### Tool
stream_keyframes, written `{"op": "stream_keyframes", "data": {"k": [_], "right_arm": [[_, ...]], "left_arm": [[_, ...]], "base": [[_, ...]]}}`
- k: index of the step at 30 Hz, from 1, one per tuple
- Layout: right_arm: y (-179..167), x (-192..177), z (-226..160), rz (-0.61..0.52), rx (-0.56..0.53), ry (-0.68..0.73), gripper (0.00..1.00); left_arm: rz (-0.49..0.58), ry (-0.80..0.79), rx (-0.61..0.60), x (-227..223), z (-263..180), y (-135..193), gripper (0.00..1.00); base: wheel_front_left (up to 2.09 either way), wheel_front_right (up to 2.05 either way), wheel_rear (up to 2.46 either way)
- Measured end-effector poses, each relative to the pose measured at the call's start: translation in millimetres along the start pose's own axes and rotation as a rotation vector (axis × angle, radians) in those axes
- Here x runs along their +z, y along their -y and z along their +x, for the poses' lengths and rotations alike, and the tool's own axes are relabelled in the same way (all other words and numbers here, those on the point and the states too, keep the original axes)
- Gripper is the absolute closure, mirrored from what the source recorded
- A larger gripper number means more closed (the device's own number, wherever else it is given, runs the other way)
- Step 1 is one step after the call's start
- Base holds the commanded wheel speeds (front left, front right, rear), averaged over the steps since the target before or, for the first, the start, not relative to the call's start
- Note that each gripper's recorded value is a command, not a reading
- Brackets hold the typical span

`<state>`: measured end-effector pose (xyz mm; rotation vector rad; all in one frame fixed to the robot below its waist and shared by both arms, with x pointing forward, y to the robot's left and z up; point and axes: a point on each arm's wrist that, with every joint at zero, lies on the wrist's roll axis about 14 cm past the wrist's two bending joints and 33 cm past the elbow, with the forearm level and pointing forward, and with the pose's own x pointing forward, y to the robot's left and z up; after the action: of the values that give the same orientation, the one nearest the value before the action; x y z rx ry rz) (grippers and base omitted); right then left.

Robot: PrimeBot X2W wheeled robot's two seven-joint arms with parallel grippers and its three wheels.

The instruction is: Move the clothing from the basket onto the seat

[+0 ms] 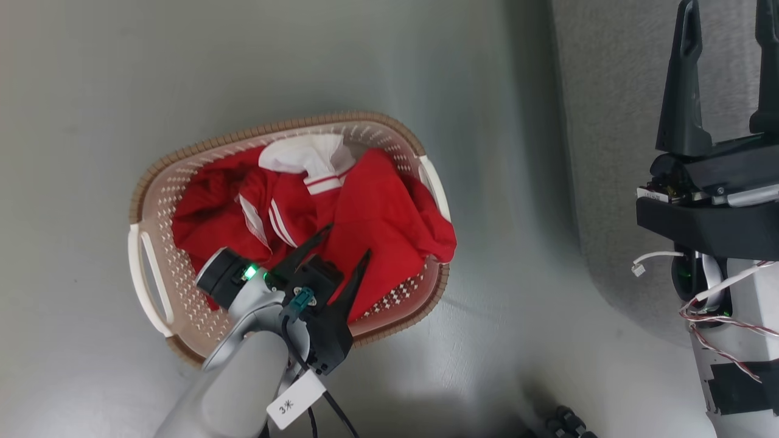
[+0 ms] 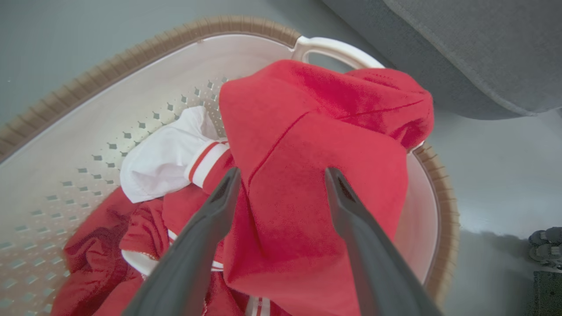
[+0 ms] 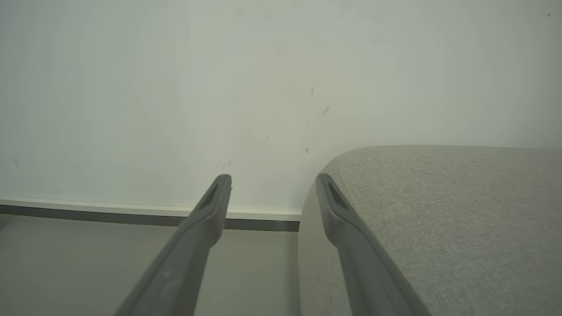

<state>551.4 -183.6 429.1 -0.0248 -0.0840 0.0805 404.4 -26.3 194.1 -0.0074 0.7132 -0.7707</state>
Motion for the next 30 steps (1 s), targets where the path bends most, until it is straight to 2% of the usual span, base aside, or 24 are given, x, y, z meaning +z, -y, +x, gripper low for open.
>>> {"op": "stream_keyframes", "data": {"k": [17,18,19,20,21,22,23,30], "right_arm": [[-3.1,-55.1,2.0,0.007,0.012,-0.097,0.00],[-2.8,-56.5,1.9,0.007,0.012,-0.100,0.00],[-2.6,-57.9,1.8,0.004,0.011,-0.103,0.00],[-2.3,-59.2,1.4,0.003,0.012,-0.107,0.00],[-2.0,-60.0,1.1,0.001,0.011,-0.109,0.00],[-2.1,-60.7,0.8,0.001,0.012,-0.111,0.00],[-2.2,-61.1,0.6,0.001,0.014,-0.112,0.00],[-2.8,-65.7,-0.6,0.005,0.013,-0.130,0.00]], "left_arm": [[-0.036,-0.107,-0.065,-42.9,24.3,4.4,0.00],[-0.041,-0.114,-0.068,-44.8,25.0,4.9,0.19],[-0.043,-0.121,-0.070,-46.6,25.6,5.3,0.19],[-0.043,-0.124,-0.074,-47.4,26.2,6.1,0.51],[-0.045,-0.127,-0.077,-48.1,26.7,6.9,0.65],[-0.043,-0.129,-0.081,-48.6,27.1,7.9,0.90],[-0.040,-0.132,-0.084,-49.0,27.5,8.5,1.00],[-0.056,-0.106,-0.084,-38.9,29.4,7.9,1.00]], "base": [[0.00,0.00,0.00],[0.00,0.00,0.00],[0.00,0.00,0.00],[0.00,0.00,0.00],[0.00,0.00,0.00],[0.00,0.00,0.00],[0.00,0.00,0.00],[0.00,0.00,0.00]]}}
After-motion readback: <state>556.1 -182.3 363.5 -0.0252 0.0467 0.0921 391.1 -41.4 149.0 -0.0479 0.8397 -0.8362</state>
